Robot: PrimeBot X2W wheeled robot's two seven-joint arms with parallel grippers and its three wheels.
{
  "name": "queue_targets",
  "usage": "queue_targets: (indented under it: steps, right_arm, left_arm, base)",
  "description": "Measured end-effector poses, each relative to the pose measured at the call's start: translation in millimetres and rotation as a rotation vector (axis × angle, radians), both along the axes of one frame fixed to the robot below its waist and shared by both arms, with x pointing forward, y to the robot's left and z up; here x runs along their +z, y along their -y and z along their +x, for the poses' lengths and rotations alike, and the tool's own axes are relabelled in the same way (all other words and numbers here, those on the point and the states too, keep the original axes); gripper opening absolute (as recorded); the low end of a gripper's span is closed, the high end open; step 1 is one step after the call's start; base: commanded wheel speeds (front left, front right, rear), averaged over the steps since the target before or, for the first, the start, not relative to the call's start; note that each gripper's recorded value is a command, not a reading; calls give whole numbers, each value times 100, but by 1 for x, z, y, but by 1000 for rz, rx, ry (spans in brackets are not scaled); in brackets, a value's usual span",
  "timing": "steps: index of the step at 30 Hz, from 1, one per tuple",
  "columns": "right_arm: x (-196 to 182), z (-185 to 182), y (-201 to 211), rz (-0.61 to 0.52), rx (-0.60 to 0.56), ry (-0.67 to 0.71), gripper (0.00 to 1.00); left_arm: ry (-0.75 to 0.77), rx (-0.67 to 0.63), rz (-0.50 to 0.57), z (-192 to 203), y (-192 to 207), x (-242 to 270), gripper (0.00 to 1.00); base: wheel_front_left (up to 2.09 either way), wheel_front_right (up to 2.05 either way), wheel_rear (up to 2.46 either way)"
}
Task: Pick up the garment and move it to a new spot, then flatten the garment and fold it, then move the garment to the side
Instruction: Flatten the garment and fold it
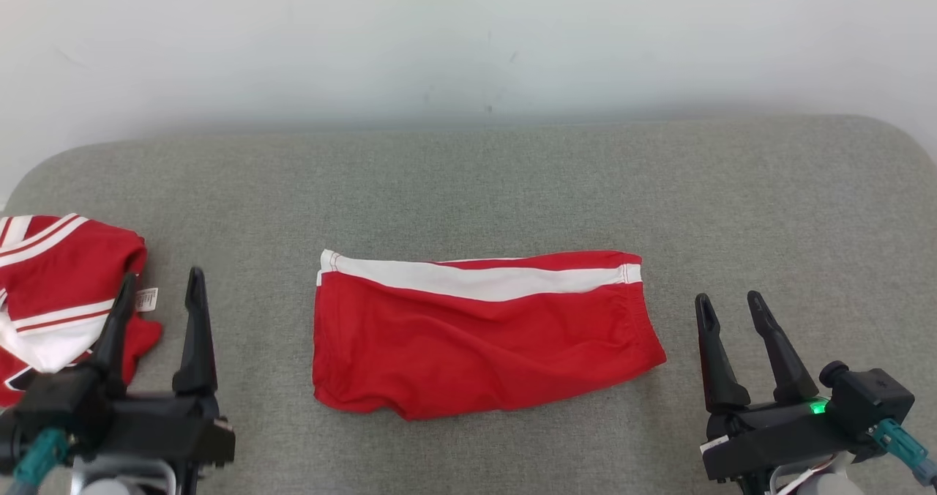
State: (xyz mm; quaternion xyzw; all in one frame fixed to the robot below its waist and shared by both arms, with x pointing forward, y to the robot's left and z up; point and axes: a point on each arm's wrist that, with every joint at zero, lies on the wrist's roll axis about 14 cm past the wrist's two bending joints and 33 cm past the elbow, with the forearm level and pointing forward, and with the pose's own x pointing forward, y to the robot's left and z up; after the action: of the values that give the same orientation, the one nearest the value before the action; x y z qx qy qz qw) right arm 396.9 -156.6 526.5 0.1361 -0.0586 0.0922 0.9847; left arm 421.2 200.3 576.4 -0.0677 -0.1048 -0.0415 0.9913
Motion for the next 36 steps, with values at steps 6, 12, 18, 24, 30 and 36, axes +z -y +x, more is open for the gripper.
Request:
queue_targets:
  steps: [6, 12, 18, 24, 30, 36]
  right_arm:
    - [-3, -4, -2, -14, 3, -3, 100]
    - [-9, -14, -5, -14, 2, -18, 100]
    - [-13, -24, -2, -4, -17, -29, 100]
    - [-21, -34, 0, 5, -33, -51, 100]
    - [-24, -41, -1, 8, -37, -61, 100]
    - [-26, -43, 0, 3, -39, -67, 100]
  left_arm:
    - [9, 50, 37, -22, -5, -12, 100]
    - [-23, 80, 48, -40, -6, -30, 100]
    - [-60, 86, 51, -57, -4, -46, 100]
    - [-64, 89, 43, -68, -4, -49, 100]
    - [-77, 95, 40, -74, -6, -53, 100]
    - [-94, 89, 40, -77, -4, -59, 100]
  base:
    - [0, 0, 0]
    - [0, 0, 0]
    - [0, 0, 0]
    - [0, 0, 0]
    - [0, 0, 0]
    - [0, 0, 0]
